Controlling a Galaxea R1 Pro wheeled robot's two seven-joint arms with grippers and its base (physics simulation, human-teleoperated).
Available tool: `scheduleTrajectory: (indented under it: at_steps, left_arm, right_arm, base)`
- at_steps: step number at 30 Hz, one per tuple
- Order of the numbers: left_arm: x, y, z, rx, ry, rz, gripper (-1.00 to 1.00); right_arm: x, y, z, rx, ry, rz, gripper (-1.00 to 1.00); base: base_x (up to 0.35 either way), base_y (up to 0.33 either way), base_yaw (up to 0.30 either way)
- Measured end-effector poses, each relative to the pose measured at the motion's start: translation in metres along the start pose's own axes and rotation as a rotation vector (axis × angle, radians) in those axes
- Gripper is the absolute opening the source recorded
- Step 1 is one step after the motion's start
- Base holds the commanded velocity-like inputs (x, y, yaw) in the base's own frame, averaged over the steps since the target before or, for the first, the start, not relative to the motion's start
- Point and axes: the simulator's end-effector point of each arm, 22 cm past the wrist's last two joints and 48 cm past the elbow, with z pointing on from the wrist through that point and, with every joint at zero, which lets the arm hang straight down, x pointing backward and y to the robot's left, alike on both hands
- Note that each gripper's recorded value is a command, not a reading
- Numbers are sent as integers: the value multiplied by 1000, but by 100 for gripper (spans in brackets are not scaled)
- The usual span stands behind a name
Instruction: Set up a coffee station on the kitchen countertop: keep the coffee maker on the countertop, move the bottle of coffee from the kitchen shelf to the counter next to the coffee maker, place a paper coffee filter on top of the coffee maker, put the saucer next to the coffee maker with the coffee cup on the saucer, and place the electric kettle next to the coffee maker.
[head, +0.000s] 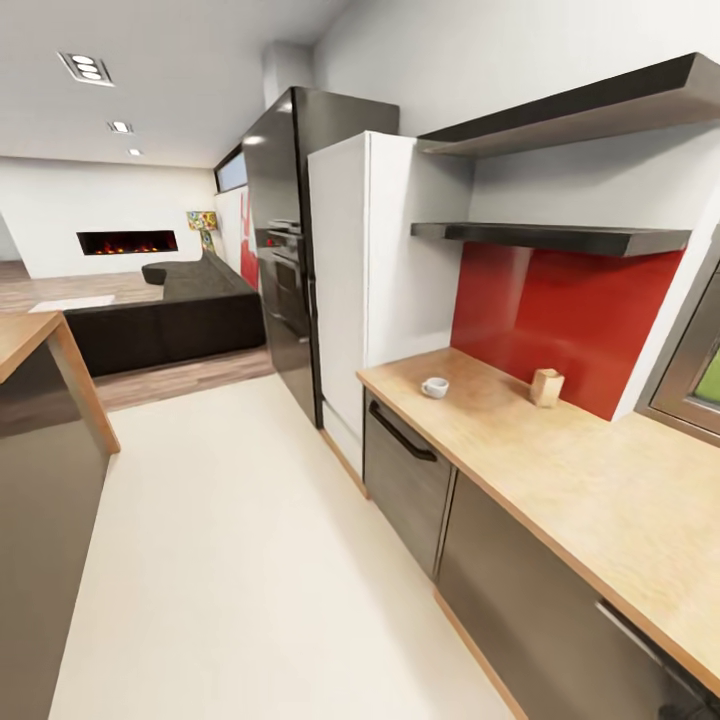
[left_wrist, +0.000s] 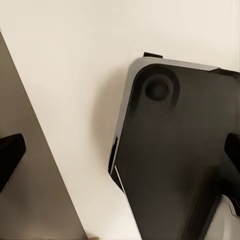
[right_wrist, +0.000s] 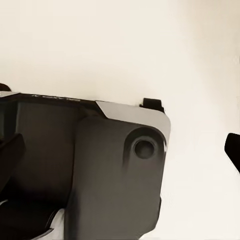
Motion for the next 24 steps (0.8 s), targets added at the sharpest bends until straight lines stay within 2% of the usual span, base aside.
scheduleTrajectory:
  at_steps: [24]
  left_arm:
    - [0, 0, 0, 0, -1, 0, 100]
  right_arm:
    - [-4, 0, 0, -2, -18, 9, 100]
  base:
    - [279, 226, 0]
